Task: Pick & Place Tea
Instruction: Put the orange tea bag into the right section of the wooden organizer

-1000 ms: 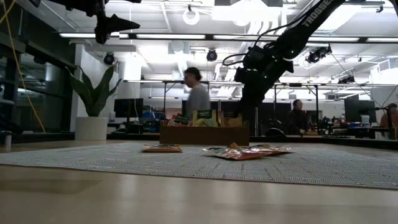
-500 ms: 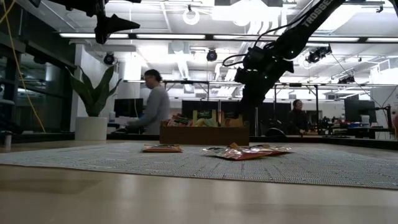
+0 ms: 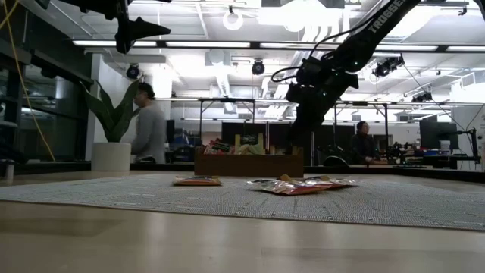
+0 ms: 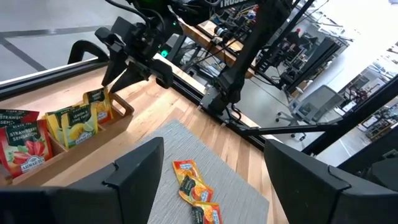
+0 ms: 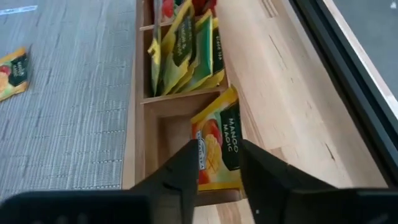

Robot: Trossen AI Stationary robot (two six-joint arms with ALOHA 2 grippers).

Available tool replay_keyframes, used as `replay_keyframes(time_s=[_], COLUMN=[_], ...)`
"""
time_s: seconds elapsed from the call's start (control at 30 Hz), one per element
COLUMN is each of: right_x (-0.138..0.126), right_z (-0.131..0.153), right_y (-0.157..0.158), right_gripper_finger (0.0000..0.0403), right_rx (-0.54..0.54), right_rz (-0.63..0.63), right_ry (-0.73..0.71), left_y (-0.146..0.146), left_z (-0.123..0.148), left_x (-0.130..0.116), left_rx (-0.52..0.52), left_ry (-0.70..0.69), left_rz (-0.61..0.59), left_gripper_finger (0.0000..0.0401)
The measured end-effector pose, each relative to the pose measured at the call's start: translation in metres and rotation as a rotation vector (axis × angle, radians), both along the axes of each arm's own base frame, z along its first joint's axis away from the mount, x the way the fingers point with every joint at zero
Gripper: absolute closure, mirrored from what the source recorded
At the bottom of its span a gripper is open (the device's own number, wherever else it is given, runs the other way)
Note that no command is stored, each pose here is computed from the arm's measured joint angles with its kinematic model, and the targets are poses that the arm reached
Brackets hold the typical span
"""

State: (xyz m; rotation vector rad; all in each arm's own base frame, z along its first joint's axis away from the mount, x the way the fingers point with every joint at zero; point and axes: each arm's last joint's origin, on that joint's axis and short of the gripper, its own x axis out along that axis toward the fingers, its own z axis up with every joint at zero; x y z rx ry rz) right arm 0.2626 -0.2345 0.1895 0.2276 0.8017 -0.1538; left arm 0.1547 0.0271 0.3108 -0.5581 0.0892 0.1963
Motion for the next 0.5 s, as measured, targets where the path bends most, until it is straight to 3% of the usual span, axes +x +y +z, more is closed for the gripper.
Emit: replay_keyframes(time_s=[0.23, 0.5], right_x=[-0.003, -0.015], right_z=[0.008, 0.043], right_y=[0.002, 0.019], right_gripper_finger=[0.0245, 0.0236], right_rx=[0.024, 0.005], right_rz=[-0.054, -0.044], right_ry=[-0.008, -0.040], left_y=[0.000, -0.001], left_z=[-0.001, -0.009], left_x=[0.000, -0.002], left_rx=[-0.005, -0.055], left_ry=[0.014, 0.092], left_rz=[-0.014, -0.017], left_gripper_finger=[0.0126, 0.0126])
